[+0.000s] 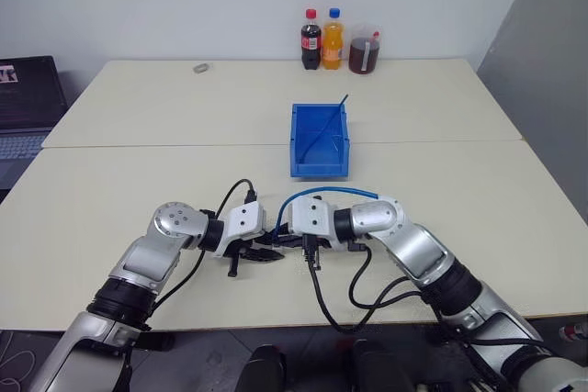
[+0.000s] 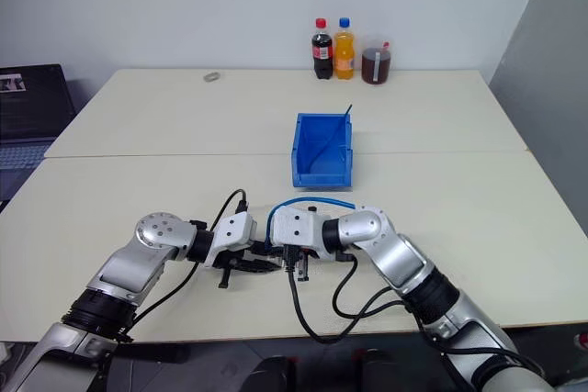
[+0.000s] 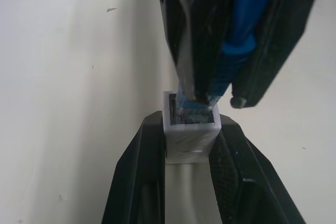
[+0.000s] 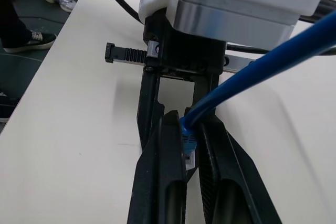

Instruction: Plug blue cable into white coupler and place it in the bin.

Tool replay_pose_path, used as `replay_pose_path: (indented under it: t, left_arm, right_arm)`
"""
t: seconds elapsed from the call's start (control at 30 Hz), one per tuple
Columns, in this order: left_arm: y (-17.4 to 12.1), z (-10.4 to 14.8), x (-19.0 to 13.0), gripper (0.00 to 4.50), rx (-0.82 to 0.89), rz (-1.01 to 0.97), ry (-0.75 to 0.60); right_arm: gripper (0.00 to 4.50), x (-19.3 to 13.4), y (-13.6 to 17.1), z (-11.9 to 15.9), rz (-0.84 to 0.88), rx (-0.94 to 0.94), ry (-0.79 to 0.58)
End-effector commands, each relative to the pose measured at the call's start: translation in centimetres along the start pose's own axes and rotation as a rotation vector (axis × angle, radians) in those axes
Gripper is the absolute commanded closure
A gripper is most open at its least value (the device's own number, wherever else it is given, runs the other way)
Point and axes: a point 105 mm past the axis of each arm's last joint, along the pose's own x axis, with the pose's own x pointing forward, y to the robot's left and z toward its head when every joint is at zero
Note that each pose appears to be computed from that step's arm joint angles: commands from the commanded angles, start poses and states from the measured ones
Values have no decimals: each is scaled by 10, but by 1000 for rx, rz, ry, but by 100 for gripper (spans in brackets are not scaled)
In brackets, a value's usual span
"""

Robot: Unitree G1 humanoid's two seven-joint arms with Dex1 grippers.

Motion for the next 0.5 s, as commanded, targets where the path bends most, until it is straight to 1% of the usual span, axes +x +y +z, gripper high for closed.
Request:
replay_pose_path:
  t: [0.03,0.3,0.5]
  left_arm:
    - [-9,-12,9,370,-25,-38,45]
    - [-11,-13,10,370,-32,-38,44]
    - [-11,-13,11,370,-33,-33,41]
  right_arm:
    - [446,7,12,-22,67,58,70]
    - [446,15,20,-29,121,62,124]
    - [446,21,28,-40,136,104,161]
